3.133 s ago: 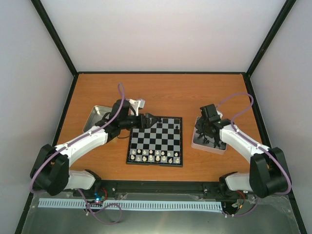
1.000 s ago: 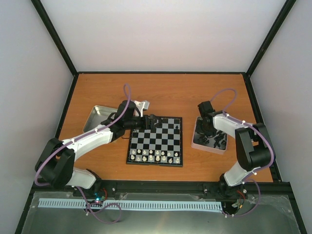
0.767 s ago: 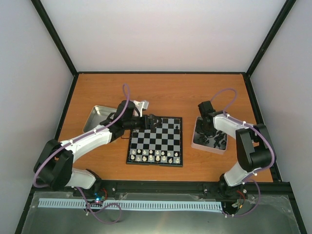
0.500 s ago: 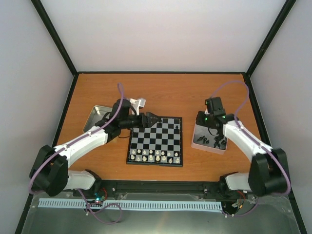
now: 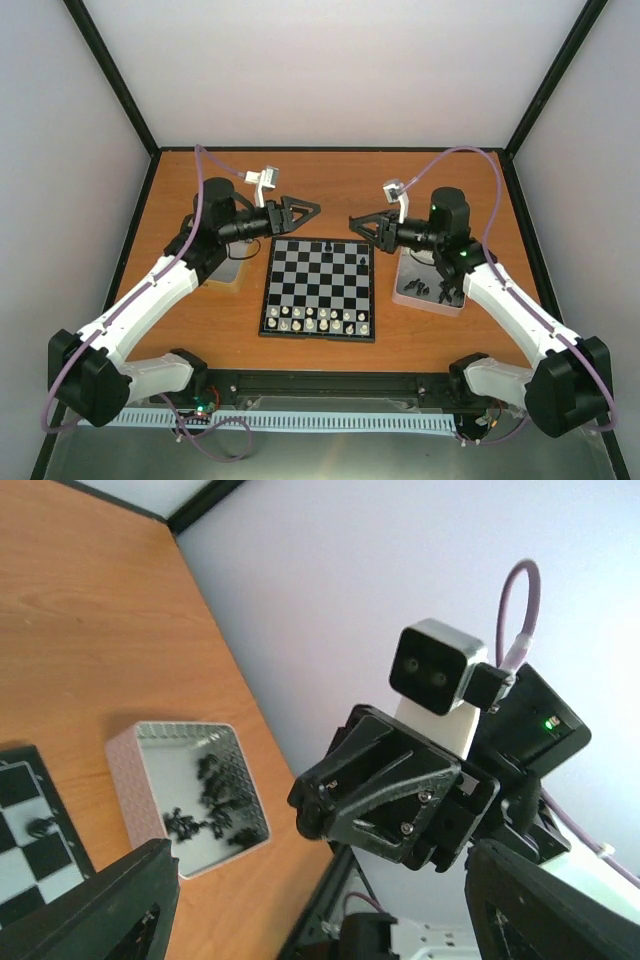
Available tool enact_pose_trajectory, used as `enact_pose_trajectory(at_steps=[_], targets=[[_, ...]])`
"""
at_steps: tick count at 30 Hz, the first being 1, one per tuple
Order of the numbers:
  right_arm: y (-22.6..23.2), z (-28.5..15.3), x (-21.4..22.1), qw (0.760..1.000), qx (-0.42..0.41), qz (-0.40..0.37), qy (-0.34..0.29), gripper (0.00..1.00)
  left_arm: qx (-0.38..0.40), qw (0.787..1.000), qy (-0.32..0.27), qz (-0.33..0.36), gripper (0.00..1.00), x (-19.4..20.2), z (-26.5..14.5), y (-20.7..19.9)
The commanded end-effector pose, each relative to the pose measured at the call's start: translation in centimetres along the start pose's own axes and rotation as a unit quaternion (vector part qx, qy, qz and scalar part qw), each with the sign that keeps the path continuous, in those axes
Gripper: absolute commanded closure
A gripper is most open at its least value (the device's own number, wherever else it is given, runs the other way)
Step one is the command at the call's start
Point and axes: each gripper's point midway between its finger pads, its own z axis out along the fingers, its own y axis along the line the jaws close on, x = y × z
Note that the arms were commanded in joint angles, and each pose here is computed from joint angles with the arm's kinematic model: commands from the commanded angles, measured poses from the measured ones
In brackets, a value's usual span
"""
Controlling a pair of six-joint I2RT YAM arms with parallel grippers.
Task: Set up the chess pieces on the board
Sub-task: Place the chess piece on the chessboard.
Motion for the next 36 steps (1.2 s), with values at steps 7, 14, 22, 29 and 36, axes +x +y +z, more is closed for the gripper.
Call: enact_pose_trajectory(at_steps=[7,14,22,29,36], targets=[[7.1,2.3,-0.2,0.98,-0.148,-0.118,0.056,0.96,0.066,0.995,0.05,-0.049,0.23,1.1,-0.2,-2.6],[6.0,4.3,0.7,0.977,-0.127,-0.141,0.098,0.97,0.066,0.991,0.062,-0.094,0.38,1.6,0.2,-1.8],[5.2,5.4,0.7,0.976,-0.12,-0.145,0.108,0.97,0.056,0.985,0.078,-0.142,0.51,3.0,1.0,0.4],[5.5,5.5,1.4,0.972,-0.133,-0.151,0.122,0.96,0.071,0.98,0.081,-0.168,0.6,2.9,1.2,0.2],[4.9,6.3,1.9,0.97,-0.117,-0.159,0.14,0.96,0.082,0.97,0.097,-0.207,0.71,3.7,1.6,0.9]])
